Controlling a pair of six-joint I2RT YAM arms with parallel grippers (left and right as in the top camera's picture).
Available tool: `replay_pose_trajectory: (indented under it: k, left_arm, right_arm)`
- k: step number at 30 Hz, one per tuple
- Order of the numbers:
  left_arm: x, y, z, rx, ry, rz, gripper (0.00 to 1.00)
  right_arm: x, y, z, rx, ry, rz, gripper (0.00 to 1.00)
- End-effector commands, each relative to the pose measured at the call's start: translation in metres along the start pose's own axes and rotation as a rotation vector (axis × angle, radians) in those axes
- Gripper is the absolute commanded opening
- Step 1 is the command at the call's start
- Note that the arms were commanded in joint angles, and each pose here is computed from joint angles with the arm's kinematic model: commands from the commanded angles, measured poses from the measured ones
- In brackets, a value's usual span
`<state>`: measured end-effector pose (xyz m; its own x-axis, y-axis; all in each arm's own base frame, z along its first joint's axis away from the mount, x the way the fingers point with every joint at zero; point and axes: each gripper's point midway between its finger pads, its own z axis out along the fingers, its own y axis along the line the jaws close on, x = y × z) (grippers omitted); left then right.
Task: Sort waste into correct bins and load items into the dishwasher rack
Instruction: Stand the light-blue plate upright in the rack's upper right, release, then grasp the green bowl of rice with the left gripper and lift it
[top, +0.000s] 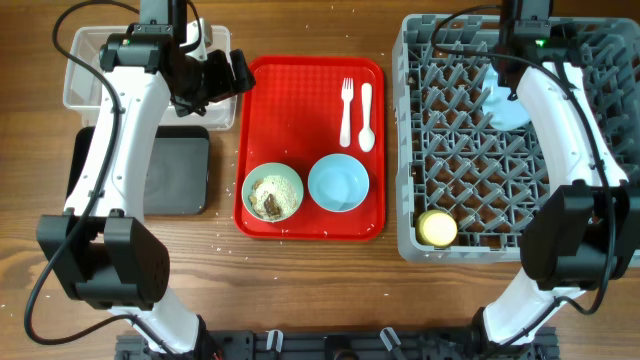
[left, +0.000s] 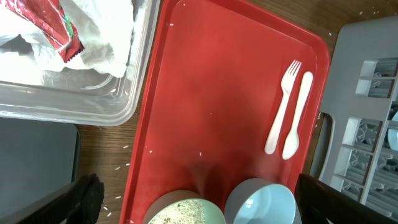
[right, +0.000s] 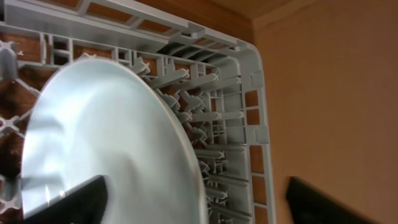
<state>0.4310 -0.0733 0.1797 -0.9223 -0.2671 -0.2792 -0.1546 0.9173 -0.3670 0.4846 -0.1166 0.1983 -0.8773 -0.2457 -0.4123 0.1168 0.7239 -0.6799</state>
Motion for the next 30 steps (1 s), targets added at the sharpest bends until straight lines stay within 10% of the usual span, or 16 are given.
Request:
replay_pose_trajectory:
  k: [1, 7, 12, 30]
  left_arm:
    - [0.002, 0.002, 0.002, -0.01, 0.003, 0.01, 1.0]
    - [0.002, 0.002, 0.003, -0.01, 0.004, 0.009, 0.99]
    - [0.008, 0.001, 0.003, -0.008, 0.03, -0.024, 0.98]
    - [0.14, -0.03, 0.089, -0.255, 0.195, -0.108, 0.65]
  right_arm:
    - [-0.01, -0.014, -0.021, -0.018, -0.058, 0.121, 1.0]
    - [-0.031, -0.065, -0.109, -0.146, -0.283, 0.404, 0.99]
    - [-0.054, 0.001, -0.208, -0.831, -0.493, 0.381, 1.0]
    - [-0.028, 0.06, -0.172, -0.968, -0.223, 0.385, 1.0]
